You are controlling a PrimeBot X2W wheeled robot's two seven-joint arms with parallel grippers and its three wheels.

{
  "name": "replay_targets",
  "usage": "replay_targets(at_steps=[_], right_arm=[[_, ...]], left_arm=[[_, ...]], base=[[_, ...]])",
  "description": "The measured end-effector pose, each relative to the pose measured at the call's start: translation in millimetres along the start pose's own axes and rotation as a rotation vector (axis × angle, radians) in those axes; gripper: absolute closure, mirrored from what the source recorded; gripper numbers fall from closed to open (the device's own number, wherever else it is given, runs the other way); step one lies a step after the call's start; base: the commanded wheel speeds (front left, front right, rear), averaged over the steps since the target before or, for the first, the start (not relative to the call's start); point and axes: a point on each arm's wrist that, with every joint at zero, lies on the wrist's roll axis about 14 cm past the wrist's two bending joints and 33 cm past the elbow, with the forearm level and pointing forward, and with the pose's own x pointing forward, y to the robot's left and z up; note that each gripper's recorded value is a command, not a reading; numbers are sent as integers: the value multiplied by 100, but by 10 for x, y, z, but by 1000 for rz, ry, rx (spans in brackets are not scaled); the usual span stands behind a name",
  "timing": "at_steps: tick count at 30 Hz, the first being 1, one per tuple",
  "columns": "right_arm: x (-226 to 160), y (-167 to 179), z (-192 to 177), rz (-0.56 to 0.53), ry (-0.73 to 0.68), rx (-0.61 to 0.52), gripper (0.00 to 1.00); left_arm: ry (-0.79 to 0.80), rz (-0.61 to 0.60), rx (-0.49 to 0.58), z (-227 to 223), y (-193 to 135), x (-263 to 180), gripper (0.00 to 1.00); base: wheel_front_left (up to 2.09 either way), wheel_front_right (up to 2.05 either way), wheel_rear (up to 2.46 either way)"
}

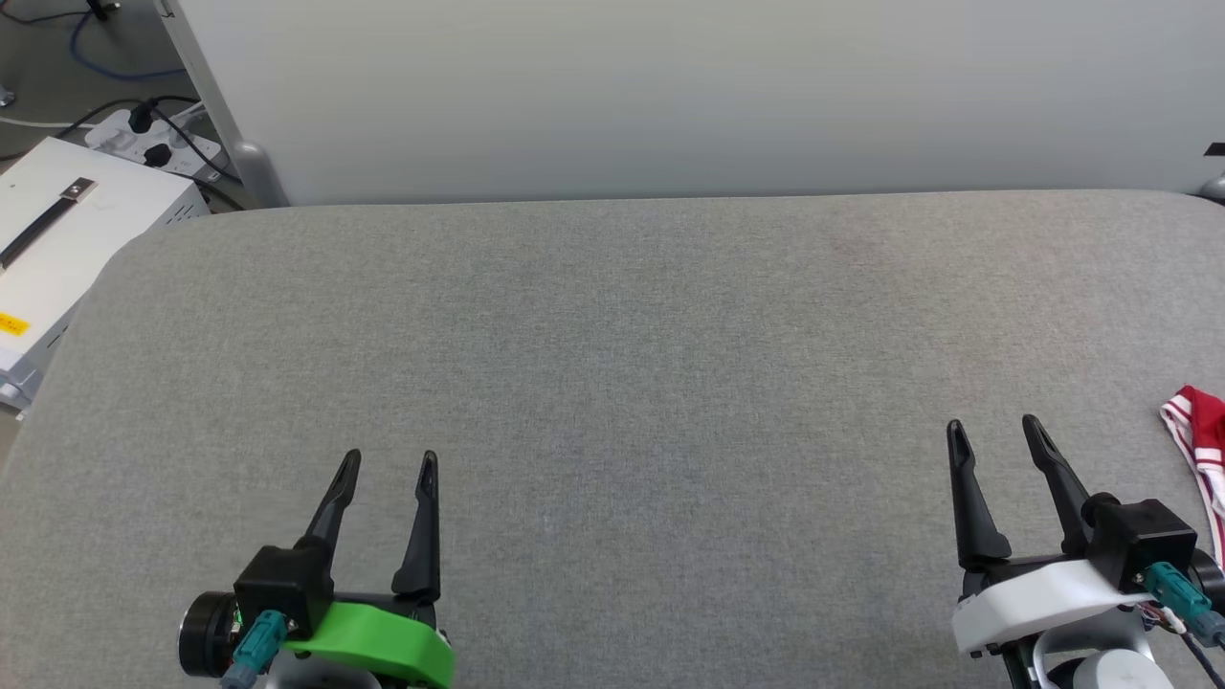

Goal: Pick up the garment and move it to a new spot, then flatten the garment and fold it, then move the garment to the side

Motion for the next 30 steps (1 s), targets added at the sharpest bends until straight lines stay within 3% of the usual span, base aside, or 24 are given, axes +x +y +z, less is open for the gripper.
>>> replay_targets(at_steps=[2,3,30], right_arm=[[2,6,0,2,0,0,0],[3,7,0,2,0,1,100],[13,36,-31,13,35,-17,100]], left_arm=[[-2,10,-4,5,27,-4,0],[-4,15,-4,12,41,-3,100],[27,35,18,1,82,-6,100]], base=[[0,0,0],[0,0,0],[0,0,0]])
